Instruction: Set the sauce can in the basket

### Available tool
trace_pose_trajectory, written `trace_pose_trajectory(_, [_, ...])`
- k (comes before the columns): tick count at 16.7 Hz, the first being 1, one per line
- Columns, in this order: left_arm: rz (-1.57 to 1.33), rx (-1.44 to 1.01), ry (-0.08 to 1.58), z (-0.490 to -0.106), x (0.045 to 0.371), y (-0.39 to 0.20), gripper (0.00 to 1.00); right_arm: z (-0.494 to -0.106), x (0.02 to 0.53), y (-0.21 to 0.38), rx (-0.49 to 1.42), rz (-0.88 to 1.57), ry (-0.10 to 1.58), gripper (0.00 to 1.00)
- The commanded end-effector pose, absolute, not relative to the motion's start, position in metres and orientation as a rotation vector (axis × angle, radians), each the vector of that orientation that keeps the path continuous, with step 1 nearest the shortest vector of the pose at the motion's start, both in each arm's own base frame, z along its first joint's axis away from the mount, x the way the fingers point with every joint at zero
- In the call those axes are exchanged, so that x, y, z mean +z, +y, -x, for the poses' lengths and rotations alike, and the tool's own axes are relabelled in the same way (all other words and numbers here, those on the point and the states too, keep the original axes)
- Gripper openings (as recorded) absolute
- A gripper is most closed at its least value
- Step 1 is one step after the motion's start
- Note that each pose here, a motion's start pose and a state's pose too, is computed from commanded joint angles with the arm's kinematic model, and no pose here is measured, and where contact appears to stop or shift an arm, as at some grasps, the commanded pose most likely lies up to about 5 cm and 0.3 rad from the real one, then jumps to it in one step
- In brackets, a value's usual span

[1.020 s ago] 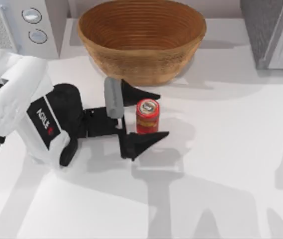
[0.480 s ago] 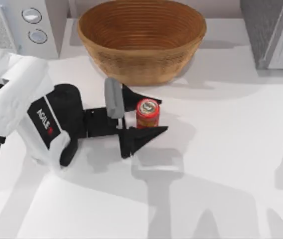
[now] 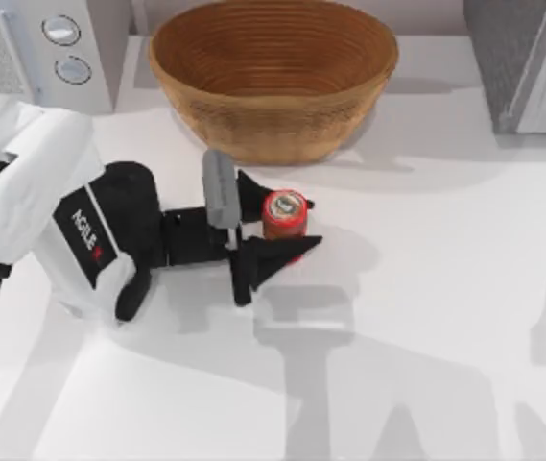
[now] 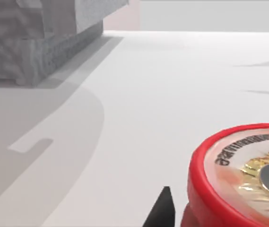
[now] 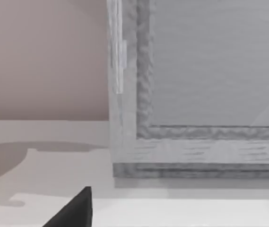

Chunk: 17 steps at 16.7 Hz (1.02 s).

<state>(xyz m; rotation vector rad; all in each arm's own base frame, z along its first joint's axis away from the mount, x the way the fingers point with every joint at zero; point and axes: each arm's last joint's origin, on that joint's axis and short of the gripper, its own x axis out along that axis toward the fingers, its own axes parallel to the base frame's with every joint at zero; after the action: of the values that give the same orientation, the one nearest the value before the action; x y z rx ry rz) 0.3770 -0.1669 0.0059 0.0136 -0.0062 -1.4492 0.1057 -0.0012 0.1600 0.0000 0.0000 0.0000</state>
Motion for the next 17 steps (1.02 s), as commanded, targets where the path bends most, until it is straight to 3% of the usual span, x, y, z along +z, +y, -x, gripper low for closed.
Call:
trace_pose_trajectory(10, [-0.012, -1.446, 0.000, -0.376, 0.009, -0.162, 0.00, -0.106, 0.160, -0.001, 0.000, 0.000, 0.000, 1.00])
trace_pose_trajectory(17, [-0.006, -1.439, 0.008, -0.336, 0.070, -0.108, 0.00, -0.106, 0.160, -0.001, 0.000, 0.000, 0.000, 1.00])
